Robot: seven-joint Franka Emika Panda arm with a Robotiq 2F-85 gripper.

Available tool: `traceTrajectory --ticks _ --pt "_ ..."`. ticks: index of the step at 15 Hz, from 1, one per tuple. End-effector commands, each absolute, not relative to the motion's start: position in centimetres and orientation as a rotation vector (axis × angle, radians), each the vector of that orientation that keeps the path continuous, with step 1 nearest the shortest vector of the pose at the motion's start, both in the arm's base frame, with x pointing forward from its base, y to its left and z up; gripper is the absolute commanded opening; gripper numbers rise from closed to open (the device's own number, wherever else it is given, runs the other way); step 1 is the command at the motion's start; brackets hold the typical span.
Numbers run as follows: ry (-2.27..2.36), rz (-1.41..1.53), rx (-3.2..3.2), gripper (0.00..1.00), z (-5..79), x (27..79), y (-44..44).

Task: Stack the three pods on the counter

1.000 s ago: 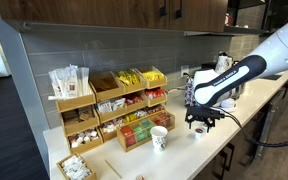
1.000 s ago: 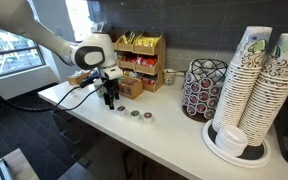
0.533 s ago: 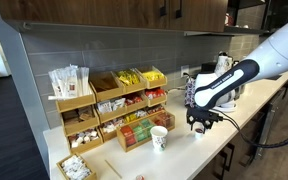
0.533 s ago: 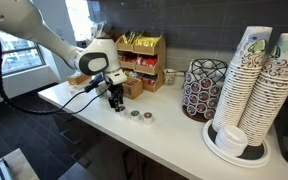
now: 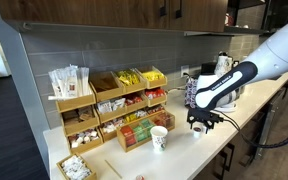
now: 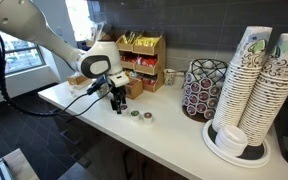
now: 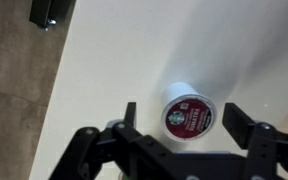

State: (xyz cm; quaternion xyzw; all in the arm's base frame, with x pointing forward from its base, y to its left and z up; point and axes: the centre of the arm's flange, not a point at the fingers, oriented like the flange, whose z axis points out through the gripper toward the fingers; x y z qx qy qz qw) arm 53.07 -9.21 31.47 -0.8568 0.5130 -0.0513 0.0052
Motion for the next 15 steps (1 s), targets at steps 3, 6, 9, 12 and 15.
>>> traceTrajectory --ticks 3,6,9,12,15 --pt "1.594 -0.171 -2.685 0.49 30.5 53.6 -9.1" --pt "1.585 -0.197 -2.683 0.29 31.8 53.6 -9.1" --pt "1.581 -0.248 -2.681 0.29 34.5 53.4 -9.2" --pt "1.595 -0.344 -2.681 0.29 37.4 53.2 -10.3" --pt "1.630 -0.399 -2.658 0.29 38.7 53.3 -12.4"
